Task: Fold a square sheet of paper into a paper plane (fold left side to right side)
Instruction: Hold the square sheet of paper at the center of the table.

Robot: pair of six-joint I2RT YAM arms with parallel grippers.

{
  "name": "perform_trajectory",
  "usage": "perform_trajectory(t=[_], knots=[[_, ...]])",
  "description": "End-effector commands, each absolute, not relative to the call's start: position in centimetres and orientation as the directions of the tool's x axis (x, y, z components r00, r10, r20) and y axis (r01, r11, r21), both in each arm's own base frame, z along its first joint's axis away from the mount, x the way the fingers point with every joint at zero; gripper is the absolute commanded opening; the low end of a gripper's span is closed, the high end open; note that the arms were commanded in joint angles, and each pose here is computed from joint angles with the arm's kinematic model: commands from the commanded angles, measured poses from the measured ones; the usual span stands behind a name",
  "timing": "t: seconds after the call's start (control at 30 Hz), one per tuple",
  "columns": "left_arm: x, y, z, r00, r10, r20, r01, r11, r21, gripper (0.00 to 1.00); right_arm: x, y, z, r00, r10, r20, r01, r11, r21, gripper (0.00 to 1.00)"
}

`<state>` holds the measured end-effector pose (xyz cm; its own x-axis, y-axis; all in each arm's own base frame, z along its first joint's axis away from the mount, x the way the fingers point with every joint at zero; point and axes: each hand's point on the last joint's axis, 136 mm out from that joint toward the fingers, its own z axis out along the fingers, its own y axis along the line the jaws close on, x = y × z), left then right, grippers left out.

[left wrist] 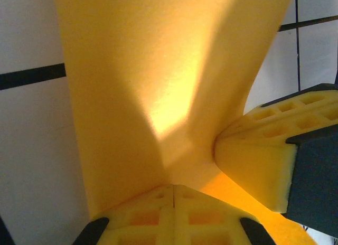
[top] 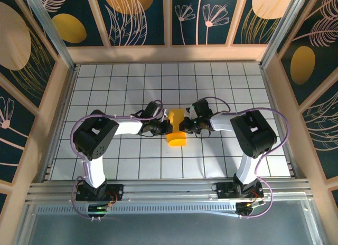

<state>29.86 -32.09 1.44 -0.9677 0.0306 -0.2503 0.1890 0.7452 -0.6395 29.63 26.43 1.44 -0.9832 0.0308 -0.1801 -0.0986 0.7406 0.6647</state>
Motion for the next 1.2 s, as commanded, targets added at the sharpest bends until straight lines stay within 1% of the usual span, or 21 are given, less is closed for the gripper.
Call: perform_trajectory(t=[0.0, 0.17, 0.33, 0.5, 0.8, 1.0, 1.17], knots=[[29.8, -31.6, 0.2, -0.974, 0.036, -0.222, 0.168, 0.772, -0.613, 0.0, 27.6, 23.1, -2.7, -0.995, 0.04, -0.096, -0.015, 0.86, 0.511, 0.0], [29.5, -31.3, -0.3, -0.978, 0.034, -0.207, 0.155, 0.781, -0.605, 0.0, 28.9, 24.7, 0.2, -0.988, 0.038, -0.149, -0.056, 0.813, 0.58, 0.0], [29.6, -31.2, -0.6, -0.979, 0.028, -0.204, 0.148, 0.788, -0.597, 0.0, 30.7, 26.1, 4.1, -0.969, 0.026, -0.244, -0.136, 0.77, 0.623, 0.0], [29.6, -31.1, -0.6, -0.978, 0.031, -0.206, 0.149, 0.792, -0.591, 0.0, 31.8, 27.2, 5.9, -0.953, 0.019, -0.301, -0.192, 0.731, 0.655, 0.0], [29.5, -31.1, -0.7, -0.979, 0.034, -0.202, 0.15, 0.793, -0.591, 0.0, 33.8, 30.1, 5.6, -0.949, 0.011, -0.317, -0.225, 0.679, 0.698, 0.0], [29.3, -31.1, -0.7, -0.979, 0.038, -0.2, 0.152, 0.791, -0.592, 0.0, 34.4, 30.6, 3.6, -0.956, 0.001, -0.293, -0.211, 0.689, 0.693, 0.0], [29.2, -31.1, -0.7, -0.98, 0.046, -0.195, 0.155, 0.792, -0.591, 0.0, 34.1, 29.4, 0.9, -0.968, -0.015, -0.249, -0.178, 0.743, 0.645, 0.0]])
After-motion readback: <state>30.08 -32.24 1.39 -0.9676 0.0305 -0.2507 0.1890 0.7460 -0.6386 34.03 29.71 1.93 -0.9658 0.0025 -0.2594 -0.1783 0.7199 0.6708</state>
